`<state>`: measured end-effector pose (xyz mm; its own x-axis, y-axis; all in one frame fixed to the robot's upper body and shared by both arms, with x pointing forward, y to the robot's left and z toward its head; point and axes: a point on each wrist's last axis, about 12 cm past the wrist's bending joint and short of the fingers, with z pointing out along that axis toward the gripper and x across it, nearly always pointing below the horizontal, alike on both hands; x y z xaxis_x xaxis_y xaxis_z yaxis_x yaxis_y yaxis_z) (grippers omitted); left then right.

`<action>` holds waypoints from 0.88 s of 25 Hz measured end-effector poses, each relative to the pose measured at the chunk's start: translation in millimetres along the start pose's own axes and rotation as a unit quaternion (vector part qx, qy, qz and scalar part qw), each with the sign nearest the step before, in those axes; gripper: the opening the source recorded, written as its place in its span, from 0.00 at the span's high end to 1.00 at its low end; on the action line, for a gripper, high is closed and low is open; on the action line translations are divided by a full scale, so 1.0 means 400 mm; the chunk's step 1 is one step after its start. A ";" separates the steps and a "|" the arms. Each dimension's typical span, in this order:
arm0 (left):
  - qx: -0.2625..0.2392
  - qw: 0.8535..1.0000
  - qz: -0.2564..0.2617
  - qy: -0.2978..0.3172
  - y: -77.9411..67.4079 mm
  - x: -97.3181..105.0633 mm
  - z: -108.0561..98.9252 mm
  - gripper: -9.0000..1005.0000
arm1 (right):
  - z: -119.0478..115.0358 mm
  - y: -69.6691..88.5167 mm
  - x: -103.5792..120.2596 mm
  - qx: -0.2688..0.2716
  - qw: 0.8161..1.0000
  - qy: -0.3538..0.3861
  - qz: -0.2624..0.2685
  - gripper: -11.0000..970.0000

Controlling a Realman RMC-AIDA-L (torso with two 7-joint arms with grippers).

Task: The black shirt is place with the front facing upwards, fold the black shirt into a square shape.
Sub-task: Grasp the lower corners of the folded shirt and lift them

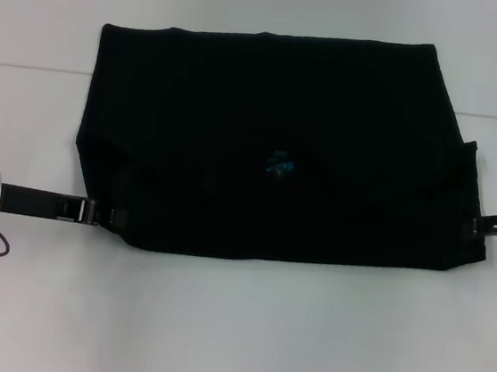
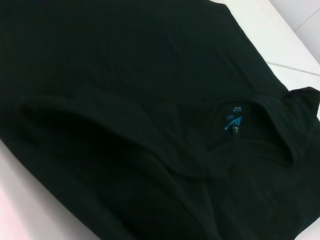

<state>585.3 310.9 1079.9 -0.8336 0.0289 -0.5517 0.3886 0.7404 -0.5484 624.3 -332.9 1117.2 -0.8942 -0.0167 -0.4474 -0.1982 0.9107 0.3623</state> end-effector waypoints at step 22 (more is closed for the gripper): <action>0.001 1.000 -0.002 0.000 0.000 0.001 0.000 0.96 | 0.043 0.023 0.012 -0.007 1.000 0.007 -0.007 0.20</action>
<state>584.9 311.0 1079.6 -0.8352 0.0265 -0.5494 0.3863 0.7393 -0.5516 625.0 -317.3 1104.2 -0.8968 -0.0351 -0.4410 -0.2164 0.9043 0.3681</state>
